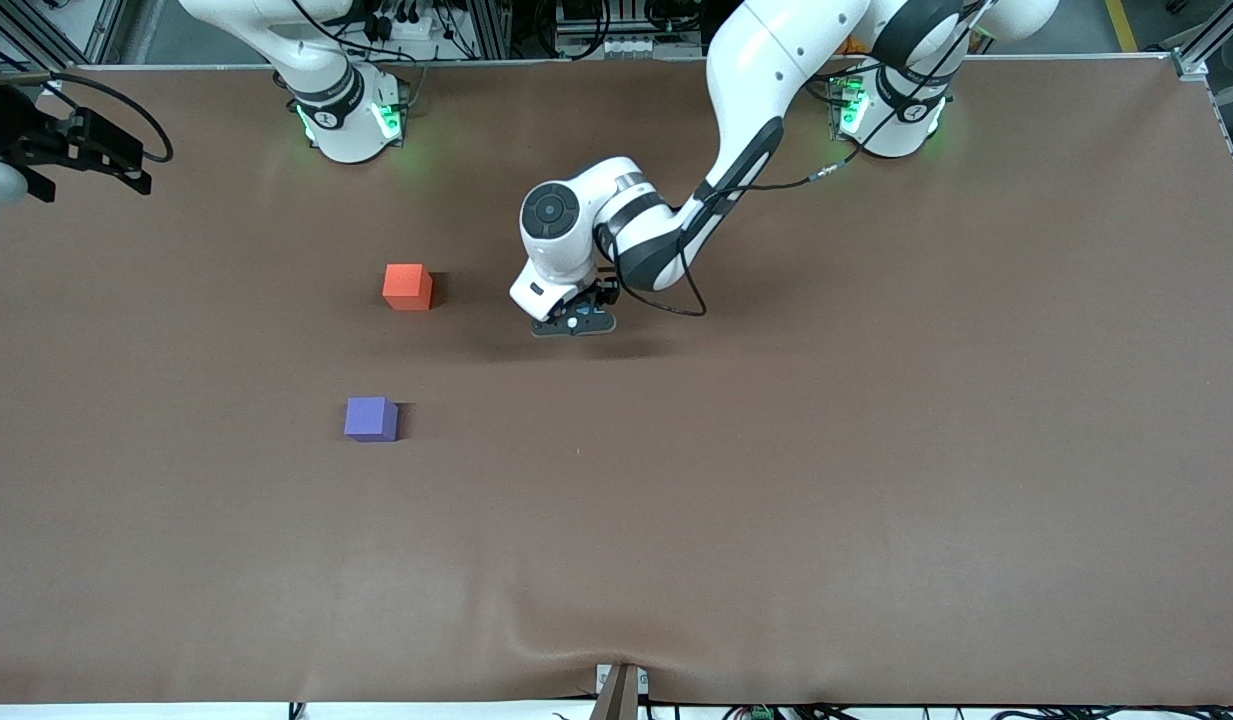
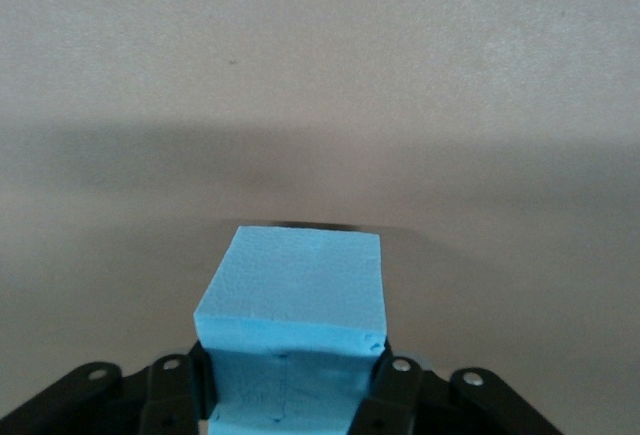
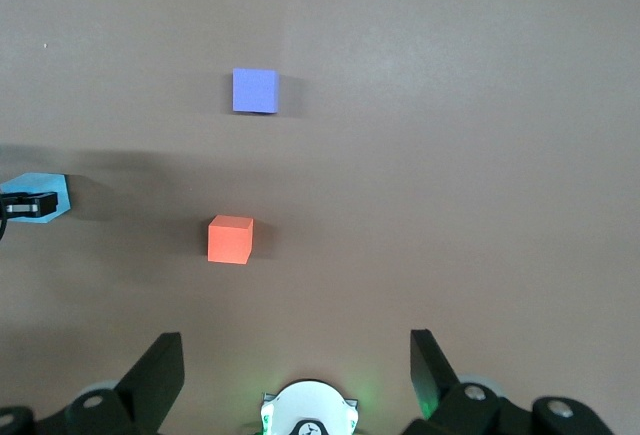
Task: Place blue block between orange and purple blocks
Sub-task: 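Lift and carry the blue block toward the table middle with the left gripper, then set the blue block down, open the left gripper while the right gripper approaches, then withdraw the left gripper while the right gripper reaches the blue block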
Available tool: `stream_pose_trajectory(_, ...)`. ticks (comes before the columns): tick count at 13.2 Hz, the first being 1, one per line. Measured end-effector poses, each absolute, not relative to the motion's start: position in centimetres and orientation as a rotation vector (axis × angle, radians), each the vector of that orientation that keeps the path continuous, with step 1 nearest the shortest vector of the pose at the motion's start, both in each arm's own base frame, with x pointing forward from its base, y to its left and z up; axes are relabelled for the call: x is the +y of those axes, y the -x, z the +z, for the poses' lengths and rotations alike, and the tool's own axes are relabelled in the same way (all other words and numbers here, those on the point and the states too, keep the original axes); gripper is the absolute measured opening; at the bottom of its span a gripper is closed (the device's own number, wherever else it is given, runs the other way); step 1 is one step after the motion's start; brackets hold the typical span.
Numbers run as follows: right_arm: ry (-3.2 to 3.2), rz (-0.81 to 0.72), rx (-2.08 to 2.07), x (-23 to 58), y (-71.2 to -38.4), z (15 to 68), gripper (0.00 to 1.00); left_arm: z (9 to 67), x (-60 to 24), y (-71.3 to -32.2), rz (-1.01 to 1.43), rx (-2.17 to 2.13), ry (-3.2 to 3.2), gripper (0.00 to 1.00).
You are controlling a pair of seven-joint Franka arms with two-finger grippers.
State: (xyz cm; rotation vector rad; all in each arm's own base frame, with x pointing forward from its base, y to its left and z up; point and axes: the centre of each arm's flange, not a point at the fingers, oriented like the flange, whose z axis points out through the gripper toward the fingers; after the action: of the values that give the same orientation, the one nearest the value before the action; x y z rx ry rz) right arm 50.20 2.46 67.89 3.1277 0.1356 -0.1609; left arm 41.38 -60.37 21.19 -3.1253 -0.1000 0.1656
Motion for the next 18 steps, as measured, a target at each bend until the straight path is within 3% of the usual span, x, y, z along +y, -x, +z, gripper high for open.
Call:
stream_pose_trajectory(4,-3.127,-0.185,0.151,2.9,-50.7,67.1,1.0,23.8,-60.4,-43.2,0.104,-0.123,3.157,0.95)
stream_pose_trajectory(5,-3.125,-0.21,0.162,3.3,-51.2,66.3,1.0,25.3,-60.3,-43.6,0.08,-0.127,3.165,1.0)
stream_pose_trajectory(8,-3.11,-0.371,0.17,3.6,-53.6,61.4,1.0,33.4,-57.6,-46.8,-0.047,-0.136,3.147,1.0)
stream_pose_trajectory(11,-3.104,-0.565,0.235,5.7,-56.0,55.2,1.0,44.2,-49.0,-52.2,-0.088,-0.153,3.115,1.0)
stream_pose_trajectory(14,-3.183,-0.517,0.329,14.0,-57.1,52.6,1.0,52.3,-36.3,-57.1,-0.069,-0.121,3.077,1.0)
stream_pose_trajectory(18,-3.314,-0.416,0.19,22.8,-57.4,47.1,1.0,56.4,-22.9,-60.0,-0.002,-0.038,3.071,1.0)
